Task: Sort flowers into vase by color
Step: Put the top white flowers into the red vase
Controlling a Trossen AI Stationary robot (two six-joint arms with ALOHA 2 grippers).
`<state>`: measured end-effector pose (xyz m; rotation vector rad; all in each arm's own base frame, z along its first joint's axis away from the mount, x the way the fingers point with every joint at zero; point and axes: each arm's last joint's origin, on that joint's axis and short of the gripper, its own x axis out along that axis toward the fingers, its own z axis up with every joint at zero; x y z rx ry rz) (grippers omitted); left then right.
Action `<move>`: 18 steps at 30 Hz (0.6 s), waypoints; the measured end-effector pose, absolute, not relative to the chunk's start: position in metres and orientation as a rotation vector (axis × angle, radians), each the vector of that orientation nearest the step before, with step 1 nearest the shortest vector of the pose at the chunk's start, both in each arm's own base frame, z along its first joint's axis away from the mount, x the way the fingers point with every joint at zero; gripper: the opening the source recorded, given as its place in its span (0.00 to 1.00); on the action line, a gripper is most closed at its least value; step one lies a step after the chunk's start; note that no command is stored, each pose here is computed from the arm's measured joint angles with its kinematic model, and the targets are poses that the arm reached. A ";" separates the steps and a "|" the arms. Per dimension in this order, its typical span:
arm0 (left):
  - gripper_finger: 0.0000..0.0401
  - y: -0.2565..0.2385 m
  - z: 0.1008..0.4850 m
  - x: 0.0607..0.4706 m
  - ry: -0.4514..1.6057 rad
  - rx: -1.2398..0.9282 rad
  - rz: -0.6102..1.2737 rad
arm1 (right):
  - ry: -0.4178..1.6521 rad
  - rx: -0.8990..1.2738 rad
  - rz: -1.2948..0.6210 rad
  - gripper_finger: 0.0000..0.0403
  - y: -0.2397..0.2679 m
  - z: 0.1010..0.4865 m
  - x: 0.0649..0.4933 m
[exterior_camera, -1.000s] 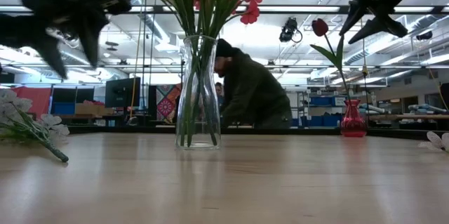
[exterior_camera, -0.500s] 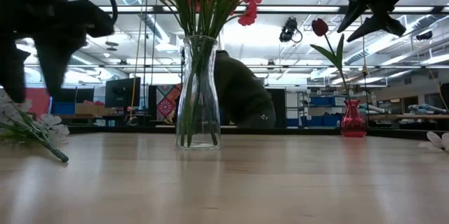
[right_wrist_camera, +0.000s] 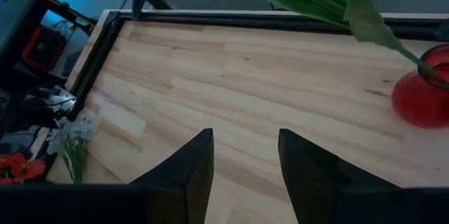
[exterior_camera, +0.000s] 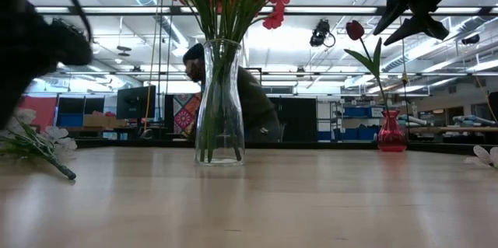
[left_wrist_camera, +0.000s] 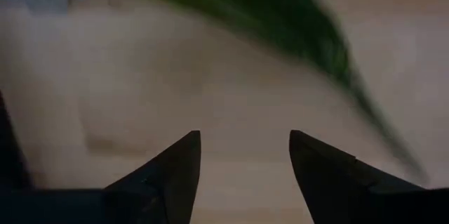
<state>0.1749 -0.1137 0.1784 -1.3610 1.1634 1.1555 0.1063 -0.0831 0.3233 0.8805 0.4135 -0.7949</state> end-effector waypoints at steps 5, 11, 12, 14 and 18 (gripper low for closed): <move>0.63 -0.094 0.176 0.184 1.035 -1.412 1.250 | 0.416 0.883 -0.788 0.42 -0.083 0.323 0.106; 0.68 -0.084 0.176 0.188 0.997 -1.438 1.295 | 0.430 0.888 -0.788 0.42 -0.082 0.322 0.106; 0.68 -0.082 0.176 0.188 0.996 -1.437 1.304 | 0.436 0.889 -0.790 0.42 -0.082 0.322 0.106; 0.68 -0.080 0.176 0.189 0.982 -1.438 1.315 | 0.446 0.891 -0.793 0.42 -0.082 0.321 0.105; 0.68 -0.071 0.158 0.186 0.942 -1.467 1.317 | 0.458 0.879 -0.794 0.42 -0.082 0.320 0.105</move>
